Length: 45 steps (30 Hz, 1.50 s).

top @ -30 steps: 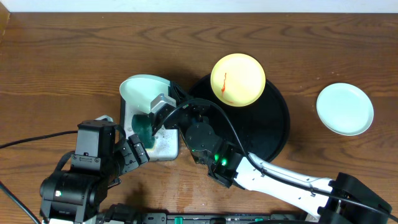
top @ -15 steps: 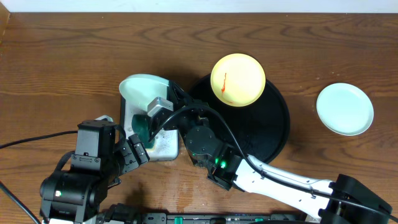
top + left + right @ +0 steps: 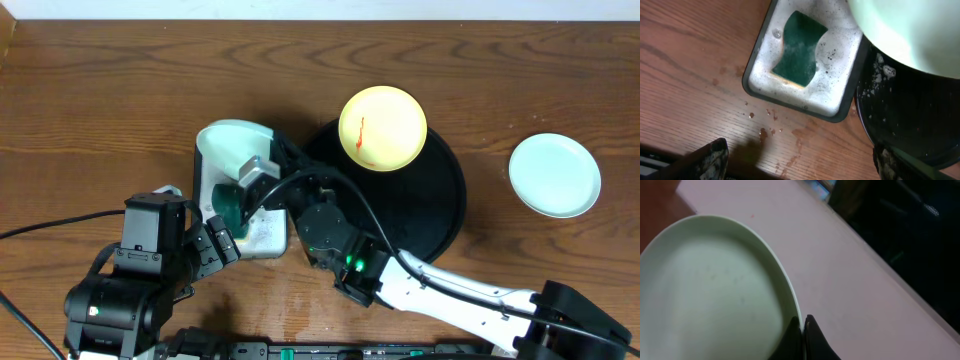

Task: Clean dirty plates on tray and stack at the side
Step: 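Lift the pale green plate with right gripper and tilt it over the metal tray, then carry the plate right and stack it on the clean green plate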

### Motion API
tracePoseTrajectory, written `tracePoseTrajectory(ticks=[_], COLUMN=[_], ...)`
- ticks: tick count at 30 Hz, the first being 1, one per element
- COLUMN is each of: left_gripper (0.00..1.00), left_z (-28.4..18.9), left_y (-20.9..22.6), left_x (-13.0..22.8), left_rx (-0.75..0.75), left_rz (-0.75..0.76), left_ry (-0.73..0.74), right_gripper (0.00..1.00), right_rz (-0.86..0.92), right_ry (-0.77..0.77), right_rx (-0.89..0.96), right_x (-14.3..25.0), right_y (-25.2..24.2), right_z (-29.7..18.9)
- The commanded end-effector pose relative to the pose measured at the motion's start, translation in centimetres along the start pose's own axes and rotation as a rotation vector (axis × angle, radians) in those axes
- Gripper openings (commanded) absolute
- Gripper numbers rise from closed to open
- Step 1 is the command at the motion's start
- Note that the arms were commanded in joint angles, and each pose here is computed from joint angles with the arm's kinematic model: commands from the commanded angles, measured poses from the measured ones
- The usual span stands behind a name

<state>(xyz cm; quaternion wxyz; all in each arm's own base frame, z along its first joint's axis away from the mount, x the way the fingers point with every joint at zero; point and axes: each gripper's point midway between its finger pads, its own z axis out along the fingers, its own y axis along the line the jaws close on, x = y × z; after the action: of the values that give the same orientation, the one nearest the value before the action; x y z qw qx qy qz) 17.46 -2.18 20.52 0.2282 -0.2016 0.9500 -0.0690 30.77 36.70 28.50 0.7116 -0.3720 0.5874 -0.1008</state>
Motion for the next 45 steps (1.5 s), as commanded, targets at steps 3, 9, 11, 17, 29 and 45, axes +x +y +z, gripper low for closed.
tracePoseTrajectory(ticks=[3,9,11,17,29,45], left_gripper=[0.93,0.93,0.93,0.93,0.93,0.93], left_z=[-0.4,-0.4,-0.4,-0.4,-0.4,-0.4], left_y=[-0.1,-0.1,-0.1,-0.1,-0.1,-0.1], left_x=[-0.4,-0.4,-0.4,-0.4,-0.4,-0.4], left_rx=[0.004,0.004,0.004,0.004,0.004,0.004], left_rz=[-0.006,-0.007,-0.006,-0.007,-0.007,-0.007], left_ry=[-0.015,-0.015,-0.015,-0.015,-0.015,-0.015], right_gripper=[0.01,0.01,0.01,0.01,0.01,0.01], right_rz=[-0.073,-0.038,0.088,0.046,0.075,0.107], right_ry=[-0.020,-0.022,0.016,0.012,0.018,0.046], right_rx=[-0.012,-0.021,0.088,0.066,0.053,0.015], right_x=[-1.1,-1.2,-0.7,-0.9,-0.8,0.1], right_y=[0.2,0.4,-1.8,-1.2,-0.7,0.1], right_z=[-0.5,-0.6,-0.6,-0.8,-0.8,-0.8])
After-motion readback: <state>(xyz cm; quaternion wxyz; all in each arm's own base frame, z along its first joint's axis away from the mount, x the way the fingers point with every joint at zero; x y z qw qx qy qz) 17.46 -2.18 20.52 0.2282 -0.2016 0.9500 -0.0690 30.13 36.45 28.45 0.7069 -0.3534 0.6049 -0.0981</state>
